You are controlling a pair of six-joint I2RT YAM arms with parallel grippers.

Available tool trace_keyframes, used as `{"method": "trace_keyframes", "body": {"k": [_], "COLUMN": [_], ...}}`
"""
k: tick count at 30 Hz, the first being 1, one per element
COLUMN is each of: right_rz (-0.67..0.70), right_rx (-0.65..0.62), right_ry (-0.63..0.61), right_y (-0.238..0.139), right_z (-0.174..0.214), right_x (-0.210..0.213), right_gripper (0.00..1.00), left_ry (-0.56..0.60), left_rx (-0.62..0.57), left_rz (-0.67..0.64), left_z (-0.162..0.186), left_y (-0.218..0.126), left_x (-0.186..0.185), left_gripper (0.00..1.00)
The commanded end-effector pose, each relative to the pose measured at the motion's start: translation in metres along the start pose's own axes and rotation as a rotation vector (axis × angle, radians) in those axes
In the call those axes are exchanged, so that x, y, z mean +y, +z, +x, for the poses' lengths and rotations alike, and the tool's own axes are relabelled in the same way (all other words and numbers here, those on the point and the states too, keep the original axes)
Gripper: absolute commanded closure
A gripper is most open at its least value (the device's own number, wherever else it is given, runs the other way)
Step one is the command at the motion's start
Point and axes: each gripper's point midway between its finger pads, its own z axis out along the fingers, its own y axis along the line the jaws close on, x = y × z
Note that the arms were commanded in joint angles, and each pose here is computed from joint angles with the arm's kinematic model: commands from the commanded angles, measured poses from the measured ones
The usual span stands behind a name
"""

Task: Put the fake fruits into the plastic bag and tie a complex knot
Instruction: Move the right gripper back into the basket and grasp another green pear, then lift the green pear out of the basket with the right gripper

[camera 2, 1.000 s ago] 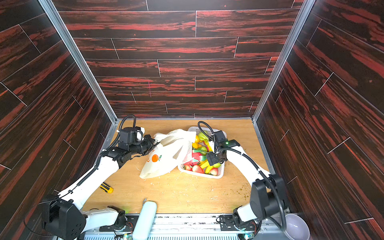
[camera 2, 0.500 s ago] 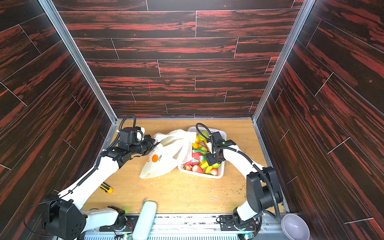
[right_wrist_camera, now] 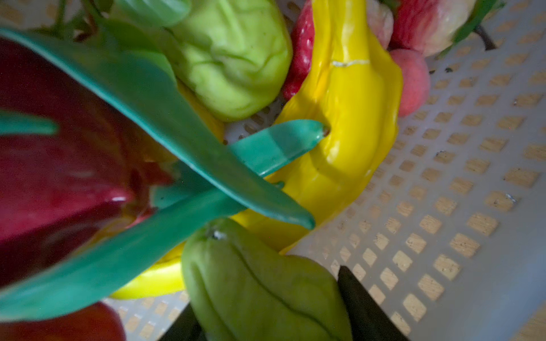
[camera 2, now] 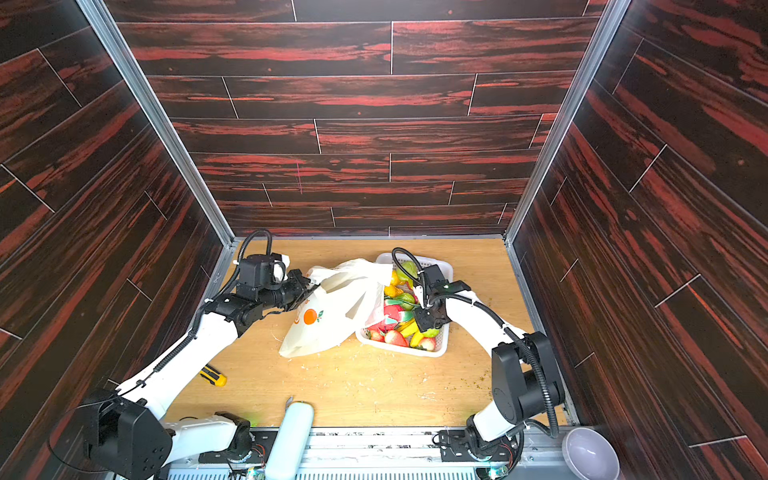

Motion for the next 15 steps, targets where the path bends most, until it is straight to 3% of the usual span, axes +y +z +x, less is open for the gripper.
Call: {"method": "trace_keyframes", "body": {"k": [1, 8, 15], "right_rz": [0.017, -0.012, -0.114], "right_rx": [-0.038, -0.142, -0.345], "right_ry": [0.029, 0.122, 0.188], "right_y": [-0.014, -0.043, -0.095], "right_z": [-0.001, -0.012, -0.025], "right_x": [-0.005, -0.016, -0.015], "right_gripper": [0.62, 0.68, 0.71], "left_ry": [0.008, 0.011, 0.011], "left_rx": [-0.011, -0.010, -0.014], "left_rz": [0.019, 0.024, 0.024], "left_z": [-0.001, -0.001, -0.002], "left_y": [-0.007, -0.007, -0.007], "left_x": [-0.003, -0.005, -0.005], "left_gripper": [1.00, 1.00, 1.00]}}
